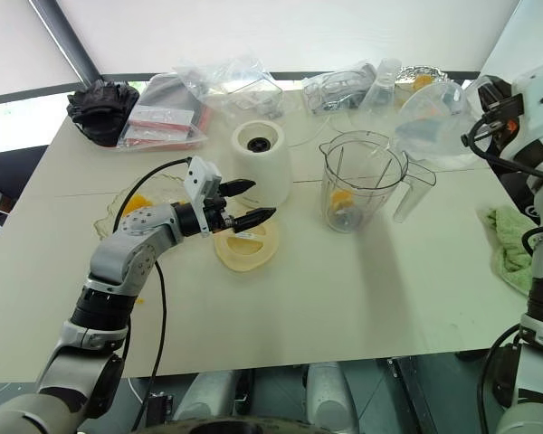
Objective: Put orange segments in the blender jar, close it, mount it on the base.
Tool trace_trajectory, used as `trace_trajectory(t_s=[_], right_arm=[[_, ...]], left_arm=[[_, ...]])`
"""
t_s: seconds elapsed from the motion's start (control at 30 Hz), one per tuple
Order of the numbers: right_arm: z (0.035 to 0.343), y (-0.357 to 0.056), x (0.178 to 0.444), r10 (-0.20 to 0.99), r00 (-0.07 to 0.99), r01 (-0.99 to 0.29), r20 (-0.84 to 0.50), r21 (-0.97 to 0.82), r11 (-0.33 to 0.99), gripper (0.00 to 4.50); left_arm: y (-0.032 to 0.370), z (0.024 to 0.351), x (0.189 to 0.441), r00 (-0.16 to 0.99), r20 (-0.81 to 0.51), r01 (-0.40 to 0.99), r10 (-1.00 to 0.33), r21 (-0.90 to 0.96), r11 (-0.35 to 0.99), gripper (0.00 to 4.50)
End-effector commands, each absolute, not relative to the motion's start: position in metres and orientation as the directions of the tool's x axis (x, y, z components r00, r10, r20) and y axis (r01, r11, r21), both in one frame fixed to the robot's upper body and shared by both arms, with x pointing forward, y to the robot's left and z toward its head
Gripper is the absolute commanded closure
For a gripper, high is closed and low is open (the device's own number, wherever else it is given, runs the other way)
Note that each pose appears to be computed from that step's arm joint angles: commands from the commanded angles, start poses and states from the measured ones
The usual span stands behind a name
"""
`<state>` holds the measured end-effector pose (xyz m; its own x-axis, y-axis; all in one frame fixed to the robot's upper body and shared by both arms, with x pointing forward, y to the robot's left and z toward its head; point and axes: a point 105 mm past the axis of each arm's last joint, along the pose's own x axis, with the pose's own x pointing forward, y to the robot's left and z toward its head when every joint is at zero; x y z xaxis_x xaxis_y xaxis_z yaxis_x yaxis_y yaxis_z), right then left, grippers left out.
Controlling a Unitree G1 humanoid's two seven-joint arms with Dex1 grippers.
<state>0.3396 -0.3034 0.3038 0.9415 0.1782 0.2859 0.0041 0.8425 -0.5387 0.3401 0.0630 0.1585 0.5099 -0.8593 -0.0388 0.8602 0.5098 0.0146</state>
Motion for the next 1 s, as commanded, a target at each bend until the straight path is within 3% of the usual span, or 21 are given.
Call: trace_trajectory(t_s=[0.03,0.23,0.57,0.8,1.0], right_arm=[[0.335,-0.293,0.324,0.224,0.900,0.059,0.374,-0.614,0.787,4.44],[0.330,-0.301,0.326,0.186,0.908,0.060,0.375,-0.556,0.829,4.44],[0.317,-0.346,0.327,-0.075,0.925,0.129,0.372,-0.123,0.984,4.44],[0.285,-0.400,0.319,-0.358,0.885,0.322,0.299,0.163,0.932,4.44],[0.241,-0.425,0.312,-0.491,0.846,0.426,0.207,0.290,0.857,4.44]], left_arm=[[0.064,0.174,0.341,0.509,0.017,0.859,-0.861,0.049,0.509,0.00],[0.064,0.174,0.341,0.511,0.017,0.858,-0.860,0.050,0.511,0.00],[0.065,0.174,0.342,0.510,0.008,0.858,-0.860,0.056,0.510,0.00],[0.066,0.174,0.343,0.508,0.003,0.859,-0.861,0.061,0.508,0.00],[0.067,0.175,0.343,0.510,-0.002,0.859,-0.860,0.063,0.509,0.00]])
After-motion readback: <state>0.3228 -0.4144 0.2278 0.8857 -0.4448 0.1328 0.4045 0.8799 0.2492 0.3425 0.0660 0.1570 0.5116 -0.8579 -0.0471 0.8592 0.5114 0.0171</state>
